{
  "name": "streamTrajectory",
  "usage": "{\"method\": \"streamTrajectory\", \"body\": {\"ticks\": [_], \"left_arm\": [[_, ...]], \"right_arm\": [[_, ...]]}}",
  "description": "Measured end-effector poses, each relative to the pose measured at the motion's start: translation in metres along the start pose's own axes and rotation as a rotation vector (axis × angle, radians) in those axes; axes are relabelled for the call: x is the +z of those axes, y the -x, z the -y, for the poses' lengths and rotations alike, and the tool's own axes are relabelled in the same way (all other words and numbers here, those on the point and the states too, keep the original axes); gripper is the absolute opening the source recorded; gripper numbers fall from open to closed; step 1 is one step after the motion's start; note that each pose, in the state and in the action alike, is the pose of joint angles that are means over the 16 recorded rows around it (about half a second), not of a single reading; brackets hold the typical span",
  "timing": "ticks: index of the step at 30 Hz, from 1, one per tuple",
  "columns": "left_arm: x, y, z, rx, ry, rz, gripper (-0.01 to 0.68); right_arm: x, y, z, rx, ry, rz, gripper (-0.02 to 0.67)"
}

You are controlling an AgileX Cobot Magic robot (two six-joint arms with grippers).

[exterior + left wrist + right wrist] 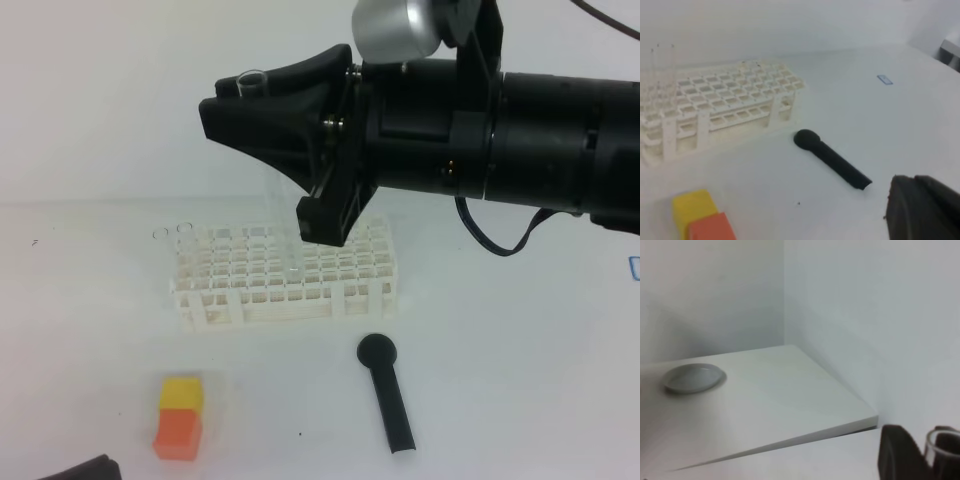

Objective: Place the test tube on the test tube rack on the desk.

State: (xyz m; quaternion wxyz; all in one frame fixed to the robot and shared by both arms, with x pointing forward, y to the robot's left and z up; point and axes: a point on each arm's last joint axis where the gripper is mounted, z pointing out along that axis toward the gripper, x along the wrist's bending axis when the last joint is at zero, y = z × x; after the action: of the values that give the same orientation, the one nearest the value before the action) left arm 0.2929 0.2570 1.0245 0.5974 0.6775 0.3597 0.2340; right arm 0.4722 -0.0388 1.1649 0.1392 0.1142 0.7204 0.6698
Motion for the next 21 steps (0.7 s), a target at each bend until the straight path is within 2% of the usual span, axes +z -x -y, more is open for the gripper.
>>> {"method": "streamTrajectory", "body": {"ticks": [14,21], "left_arm": [[-0.009,-0.018,0.049,-0.077,0.022,-0.219,-0.001],[-0.009,-0.022,0.061,-0.111,0.001,-0.268,-0.001]], "right_arm": [[0.000,0.001,0.000,-0.053,0.000,0.007,0.117],[0.000,0.002,0.000,-0.074,-0.004,0.026,0.117]]}}
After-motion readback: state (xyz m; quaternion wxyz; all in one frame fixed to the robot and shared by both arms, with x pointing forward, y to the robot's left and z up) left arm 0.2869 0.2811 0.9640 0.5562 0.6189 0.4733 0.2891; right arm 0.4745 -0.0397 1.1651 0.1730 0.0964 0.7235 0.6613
